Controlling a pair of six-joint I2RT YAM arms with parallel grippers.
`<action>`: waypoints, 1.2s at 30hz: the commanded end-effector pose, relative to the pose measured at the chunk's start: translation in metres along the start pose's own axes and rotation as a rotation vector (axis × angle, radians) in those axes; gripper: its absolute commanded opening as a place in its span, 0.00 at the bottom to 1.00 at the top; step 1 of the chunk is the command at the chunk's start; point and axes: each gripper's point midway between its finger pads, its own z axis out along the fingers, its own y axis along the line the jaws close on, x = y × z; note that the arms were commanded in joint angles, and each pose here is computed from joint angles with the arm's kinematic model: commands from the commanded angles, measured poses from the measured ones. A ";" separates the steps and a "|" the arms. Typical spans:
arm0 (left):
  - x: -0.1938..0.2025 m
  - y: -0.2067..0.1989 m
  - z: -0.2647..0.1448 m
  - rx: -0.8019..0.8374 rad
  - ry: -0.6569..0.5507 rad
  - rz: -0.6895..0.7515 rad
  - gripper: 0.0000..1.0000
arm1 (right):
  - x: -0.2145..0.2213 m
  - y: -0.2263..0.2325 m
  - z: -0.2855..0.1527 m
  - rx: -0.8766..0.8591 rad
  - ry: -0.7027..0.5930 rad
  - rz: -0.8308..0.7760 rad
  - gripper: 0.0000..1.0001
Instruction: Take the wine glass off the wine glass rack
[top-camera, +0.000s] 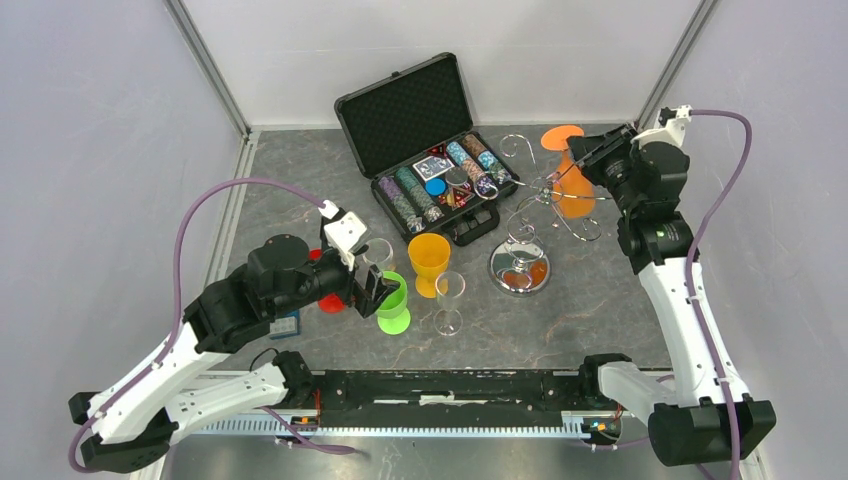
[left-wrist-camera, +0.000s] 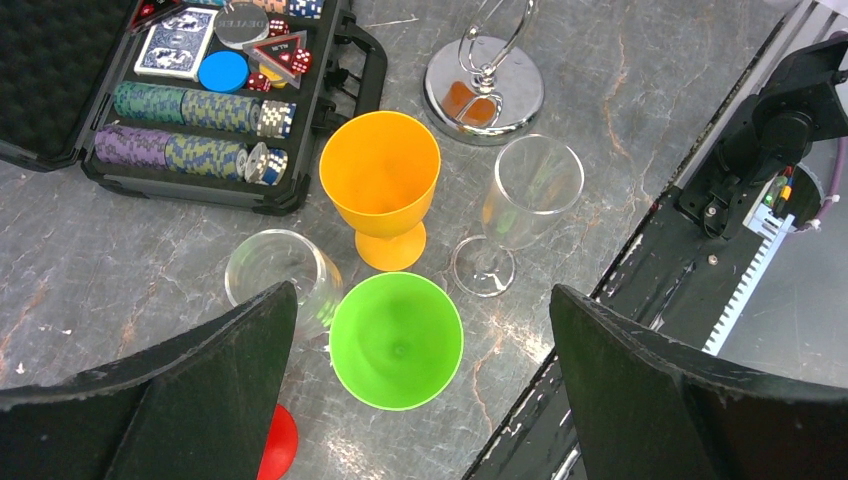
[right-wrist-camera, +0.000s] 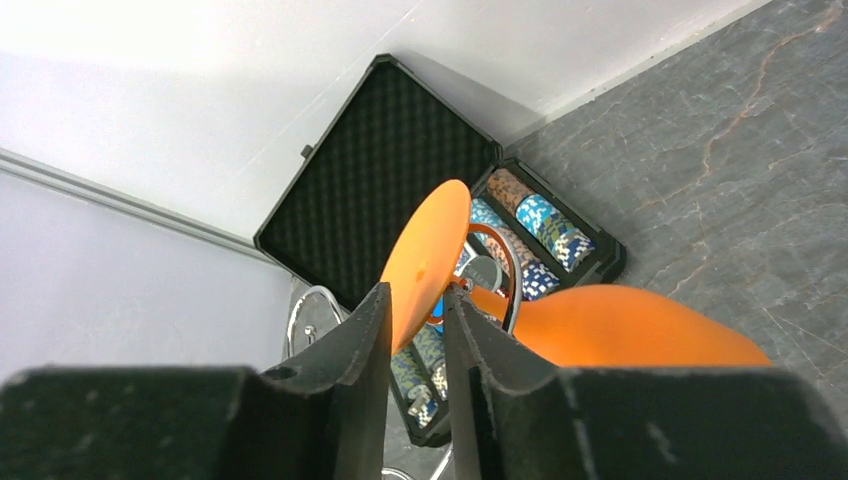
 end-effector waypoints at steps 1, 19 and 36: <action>-0.013 -0.001 -0.001 0.013 -0.061 0.051 1.00 | -0.010 0.003 -0.001 -0.010 -0.053 0.052 0.23; -0.014 0.002 -0.001 -0.006 -0.071 0.048 1.00 | -0.042 0.012 -0.017 -0.037 -0.220 0.104 0.00; -0.015 0.005 0.000 -0.020 -0.080 0.044 1.00 | -0.029 0.017 -0.031 -0.060 -0.152 0.135 0.00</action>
